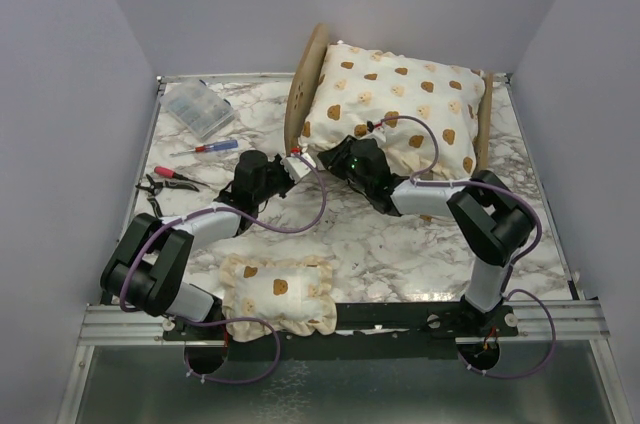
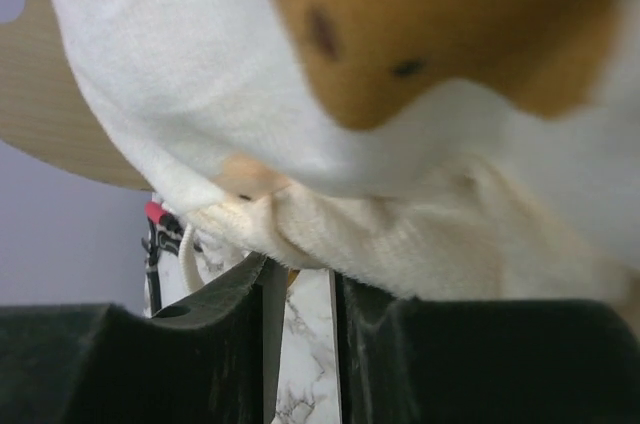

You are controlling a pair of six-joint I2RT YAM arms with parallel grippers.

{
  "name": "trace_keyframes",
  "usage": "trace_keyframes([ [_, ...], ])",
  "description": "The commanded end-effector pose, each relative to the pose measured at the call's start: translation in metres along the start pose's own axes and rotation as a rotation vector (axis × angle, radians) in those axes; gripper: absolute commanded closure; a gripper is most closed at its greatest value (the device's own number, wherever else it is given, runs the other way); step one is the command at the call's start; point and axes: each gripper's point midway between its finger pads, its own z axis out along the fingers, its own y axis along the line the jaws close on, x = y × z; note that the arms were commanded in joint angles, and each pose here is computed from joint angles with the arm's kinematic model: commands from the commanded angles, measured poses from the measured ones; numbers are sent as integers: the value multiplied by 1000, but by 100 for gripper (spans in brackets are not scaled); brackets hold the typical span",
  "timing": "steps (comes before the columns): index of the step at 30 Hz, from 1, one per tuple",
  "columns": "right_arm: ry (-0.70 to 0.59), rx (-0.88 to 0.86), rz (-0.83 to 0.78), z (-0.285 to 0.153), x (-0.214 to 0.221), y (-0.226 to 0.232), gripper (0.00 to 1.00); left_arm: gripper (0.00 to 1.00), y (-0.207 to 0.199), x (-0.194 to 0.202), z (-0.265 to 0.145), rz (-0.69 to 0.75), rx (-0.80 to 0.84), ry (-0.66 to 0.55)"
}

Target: Set up the pet bed

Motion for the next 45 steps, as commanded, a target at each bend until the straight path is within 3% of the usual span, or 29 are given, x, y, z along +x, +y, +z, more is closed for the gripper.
trace_keyframes([
  [1, -148, 96, 15, -4, -34, -26, 78, 96, -7, -7, 0, -4, 26, -33],
  [8, -51, 14, 3, -6, -19, -9, 78, 96, -10, -10, 2, -7, 46, -44],
  [18, 43, -102, 14, -9, -5, 15, 64, 96, -13, -16, 9, -18, 75, -64],
  [38, 169, -203, 1, 2, 21, 32, 64, 96, -13, -25, 11, -35, 85, -99],
  [45, 171, -197, -19, 6, 22, 30, 69, 96, -13, -27, 10, -35, 83, -108],
])
